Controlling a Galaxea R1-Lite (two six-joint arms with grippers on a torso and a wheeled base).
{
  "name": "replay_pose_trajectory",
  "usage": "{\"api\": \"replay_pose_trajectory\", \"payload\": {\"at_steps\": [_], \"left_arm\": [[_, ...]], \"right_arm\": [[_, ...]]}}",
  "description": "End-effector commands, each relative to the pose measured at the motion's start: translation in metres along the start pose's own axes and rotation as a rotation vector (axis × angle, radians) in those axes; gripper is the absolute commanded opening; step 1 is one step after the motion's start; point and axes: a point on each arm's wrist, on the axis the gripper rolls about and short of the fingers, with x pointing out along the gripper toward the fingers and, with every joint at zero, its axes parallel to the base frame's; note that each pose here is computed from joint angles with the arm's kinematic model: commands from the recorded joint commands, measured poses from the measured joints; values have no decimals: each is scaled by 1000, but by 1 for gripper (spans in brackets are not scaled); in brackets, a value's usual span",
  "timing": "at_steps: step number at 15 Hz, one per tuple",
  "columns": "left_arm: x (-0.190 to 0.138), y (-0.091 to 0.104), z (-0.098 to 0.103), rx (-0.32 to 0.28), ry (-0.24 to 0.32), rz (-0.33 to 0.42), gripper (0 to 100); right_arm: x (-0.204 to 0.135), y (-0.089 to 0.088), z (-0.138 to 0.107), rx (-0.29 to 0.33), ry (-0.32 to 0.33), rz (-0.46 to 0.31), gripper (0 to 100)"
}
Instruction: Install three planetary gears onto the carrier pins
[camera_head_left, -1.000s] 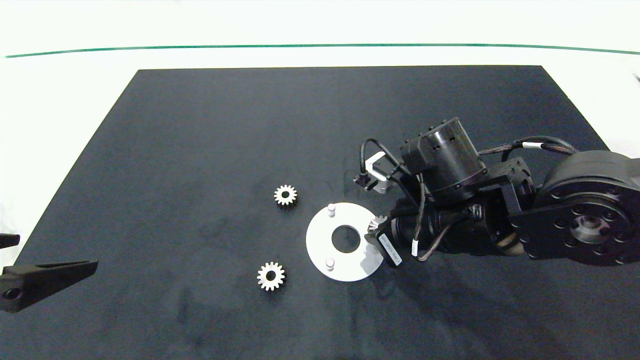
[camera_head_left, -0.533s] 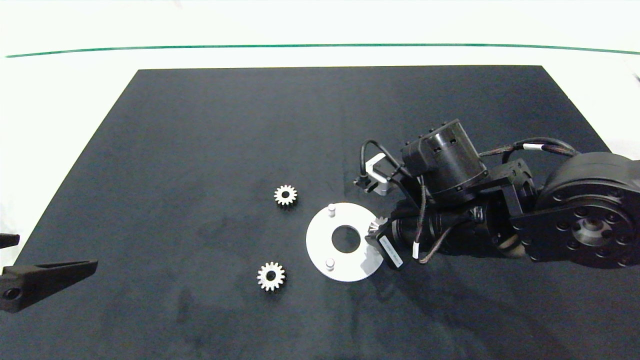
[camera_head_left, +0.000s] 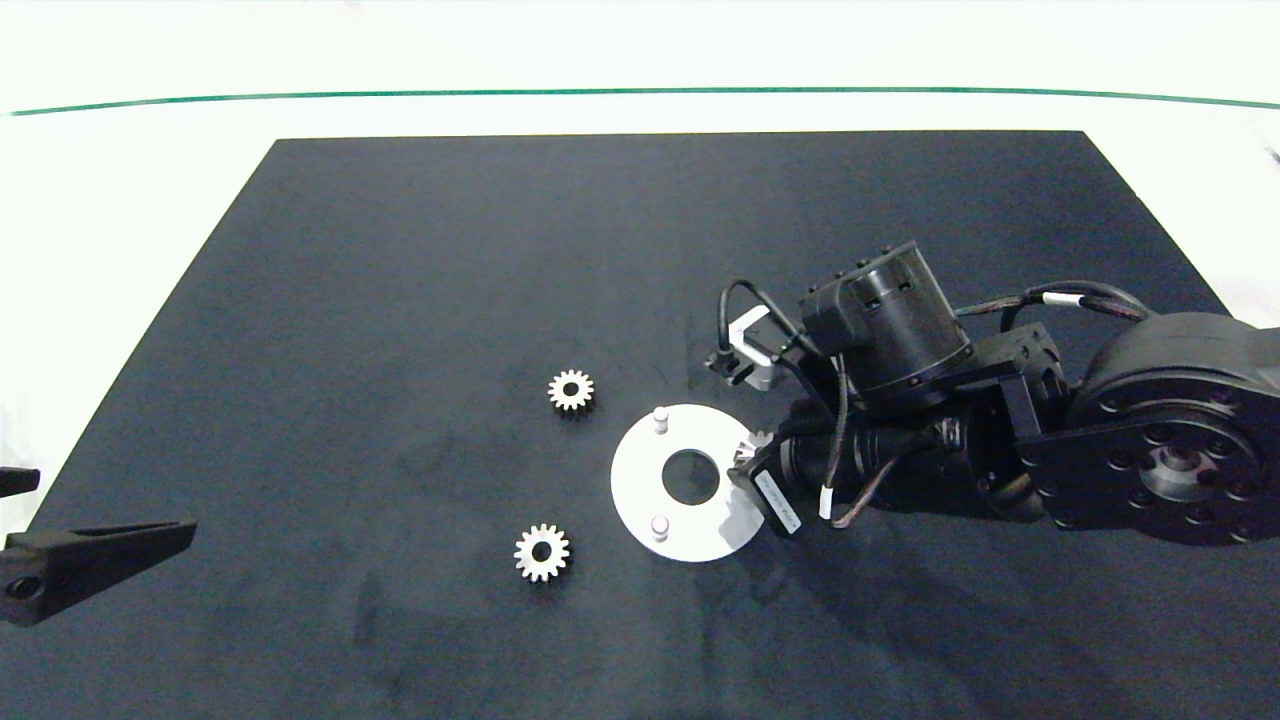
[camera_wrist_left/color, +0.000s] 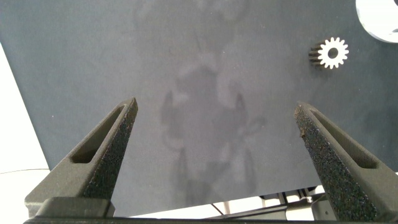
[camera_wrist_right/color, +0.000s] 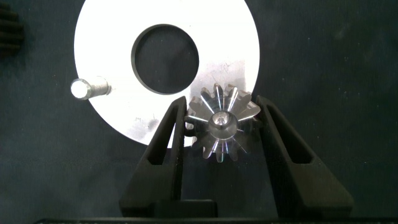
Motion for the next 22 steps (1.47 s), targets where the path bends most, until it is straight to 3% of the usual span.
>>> {"api": "replay_pose_trajectory", "payload": {"at_steps": [1,11,19,22], "left_arm": [[0,0,0,0,5,1,100],[0,0,0,0,5,1,100],[2,0,-1,2,13,0,100],[3,-1,-1,5,20,-5,100]], "right_arm": [[2,0,-1,1,1,-1,100],[-3,0,0,1,-11,-3,100],[-63,-15,-18,32,-90,-14,100],[-76,-16,-29,97,-138,-13,100]]}}
